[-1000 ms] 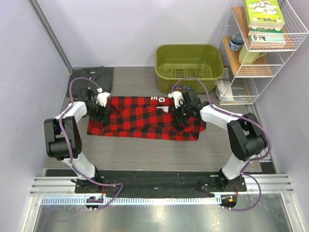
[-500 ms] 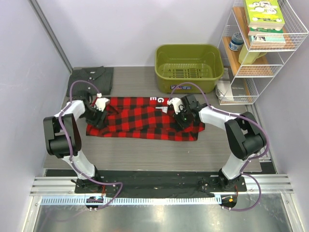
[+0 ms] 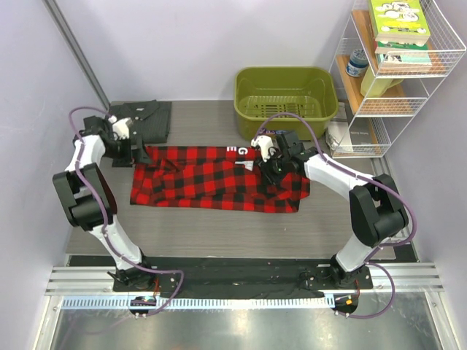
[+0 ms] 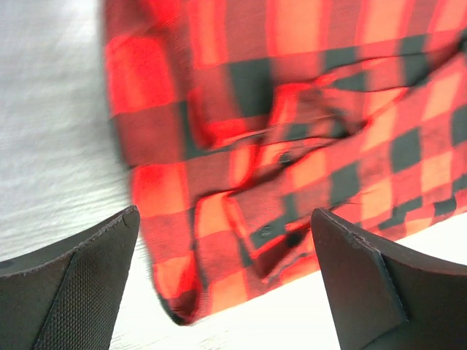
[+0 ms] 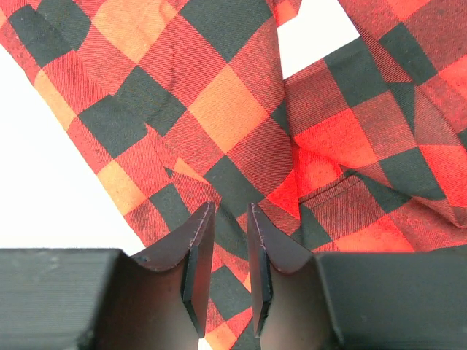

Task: Fold and stack the long sleeve shirts
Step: Fold the shirt

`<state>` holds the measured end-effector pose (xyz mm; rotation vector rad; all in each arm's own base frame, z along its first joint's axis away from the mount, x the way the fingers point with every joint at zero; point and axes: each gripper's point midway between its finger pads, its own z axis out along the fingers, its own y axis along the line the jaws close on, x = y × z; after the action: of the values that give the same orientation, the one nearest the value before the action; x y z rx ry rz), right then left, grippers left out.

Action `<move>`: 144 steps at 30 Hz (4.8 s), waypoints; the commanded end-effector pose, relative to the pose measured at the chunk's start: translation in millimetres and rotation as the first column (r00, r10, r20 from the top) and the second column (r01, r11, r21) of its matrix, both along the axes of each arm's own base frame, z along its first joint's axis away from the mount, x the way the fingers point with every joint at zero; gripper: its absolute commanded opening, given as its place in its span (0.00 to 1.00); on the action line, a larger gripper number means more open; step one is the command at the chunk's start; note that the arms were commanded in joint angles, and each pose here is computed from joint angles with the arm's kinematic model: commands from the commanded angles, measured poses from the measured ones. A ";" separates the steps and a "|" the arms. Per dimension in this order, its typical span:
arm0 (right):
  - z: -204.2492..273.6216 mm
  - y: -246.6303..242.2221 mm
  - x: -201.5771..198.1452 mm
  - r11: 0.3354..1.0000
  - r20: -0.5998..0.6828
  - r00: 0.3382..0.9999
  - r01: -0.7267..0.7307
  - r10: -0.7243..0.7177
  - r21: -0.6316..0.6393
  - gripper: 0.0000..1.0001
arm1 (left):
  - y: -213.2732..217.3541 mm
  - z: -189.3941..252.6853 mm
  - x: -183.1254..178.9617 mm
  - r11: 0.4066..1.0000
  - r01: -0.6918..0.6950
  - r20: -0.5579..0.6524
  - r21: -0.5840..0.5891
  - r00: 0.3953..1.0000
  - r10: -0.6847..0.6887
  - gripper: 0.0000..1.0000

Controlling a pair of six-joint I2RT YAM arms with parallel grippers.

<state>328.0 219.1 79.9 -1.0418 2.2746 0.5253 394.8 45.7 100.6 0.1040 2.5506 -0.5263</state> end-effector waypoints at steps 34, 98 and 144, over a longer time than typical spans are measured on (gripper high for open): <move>-5.7 4.4 -21.2 0.997 -0.048 0.996 0.078 -0.079 -0.020 0.34 | -74.3 -35.1 -5.4 0.871 0.426 -0.075 0.246 0.904 -0.421 0.77; 48.6 154.7 118.0 0.987 0.309 0.951 0.049 0.000 -0.150 0.11 | -20.6 -19.0 -121.4 0.855 0.468 -0.109 0.224 0.884 -0.455 0.69; -29.8 205.0 113.5 0.999 0.147 0.989 0.028 -0.022 -0.041 0.04 | -11.4 -44.3 -143.4 0.810 0.542 -0.292 0.221 0.830 -0.475 0.62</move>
<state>423.0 426.9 62.5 -1.0539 2.1771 0.4358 244.6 34.1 47.0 0.9231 2.8340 -0.3390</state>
